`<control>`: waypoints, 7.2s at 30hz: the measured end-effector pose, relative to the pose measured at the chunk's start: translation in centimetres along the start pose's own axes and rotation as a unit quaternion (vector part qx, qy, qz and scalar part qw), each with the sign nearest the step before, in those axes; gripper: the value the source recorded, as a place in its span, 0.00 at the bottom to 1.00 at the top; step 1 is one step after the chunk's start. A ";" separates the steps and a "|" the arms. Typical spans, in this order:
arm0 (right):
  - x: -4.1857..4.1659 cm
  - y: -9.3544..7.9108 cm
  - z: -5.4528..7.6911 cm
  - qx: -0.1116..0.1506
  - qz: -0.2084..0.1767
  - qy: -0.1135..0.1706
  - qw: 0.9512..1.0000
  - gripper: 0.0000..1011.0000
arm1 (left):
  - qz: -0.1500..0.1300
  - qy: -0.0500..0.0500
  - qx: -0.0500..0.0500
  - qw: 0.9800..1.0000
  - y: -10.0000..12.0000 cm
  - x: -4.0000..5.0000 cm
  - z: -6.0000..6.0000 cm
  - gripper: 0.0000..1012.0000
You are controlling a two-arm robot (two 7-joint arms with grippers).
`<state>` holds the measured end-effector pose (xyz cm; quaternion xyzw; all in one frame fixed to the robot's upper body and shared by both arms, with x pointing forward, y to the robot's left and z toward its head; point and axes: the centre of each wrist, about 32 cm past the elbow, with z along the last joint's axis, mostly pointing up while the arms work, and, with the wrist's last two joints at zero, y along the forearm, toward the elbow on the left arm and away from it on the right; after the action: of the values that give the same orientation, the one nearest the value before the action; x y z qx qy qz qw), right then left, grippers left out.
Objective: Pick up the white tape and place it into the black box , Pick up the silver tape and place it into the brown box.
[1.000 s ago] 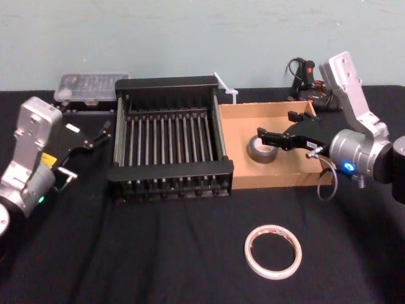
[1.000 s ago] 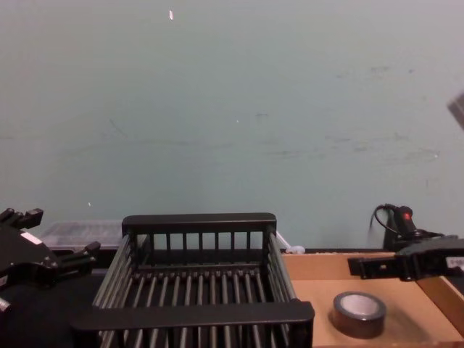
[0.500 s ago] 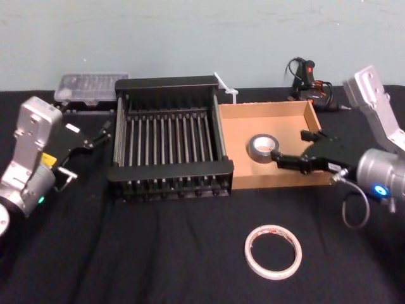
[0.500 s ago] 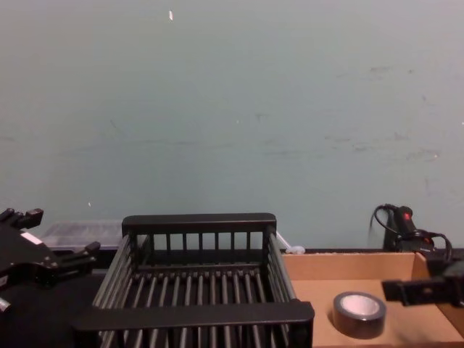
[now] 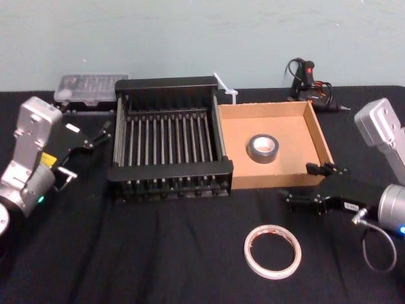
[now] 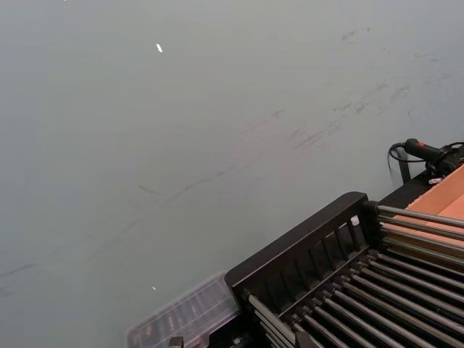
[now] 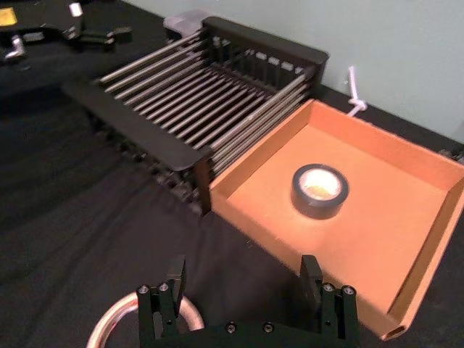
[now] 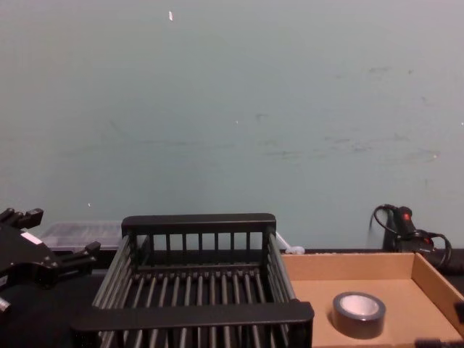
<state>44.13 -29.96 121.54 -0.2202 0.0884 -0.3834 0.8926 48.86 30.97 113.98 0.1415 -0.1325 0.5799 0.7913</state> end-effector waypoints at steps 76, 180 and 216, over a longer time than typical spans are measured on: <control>-1.59 2.4 -4.0 -0.090 0.025 -0.015 0.995 0.99 | 0.000 0.000 0.000 1.000 0.0 0.00 0.0 0.99; 0.08 1.9 -0.9 -0.019 -0.038 -0.003 0.999 0.09 | 0.000 0.000 0.000 1.000 0.0 0.00 0.0 0.99; 1.59 7.2 6.3 0.040 -0.054 -0.013 0.998 0.09 | 0.000 0.000 0.000 1.000 0.0 0.00 0.0 0.99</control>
<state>51.97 -24.64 123.86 -0.1933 0.0495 -0.4312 0.8799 48.86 30.97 113.98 0.1415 -0.1325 0.5799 0.7913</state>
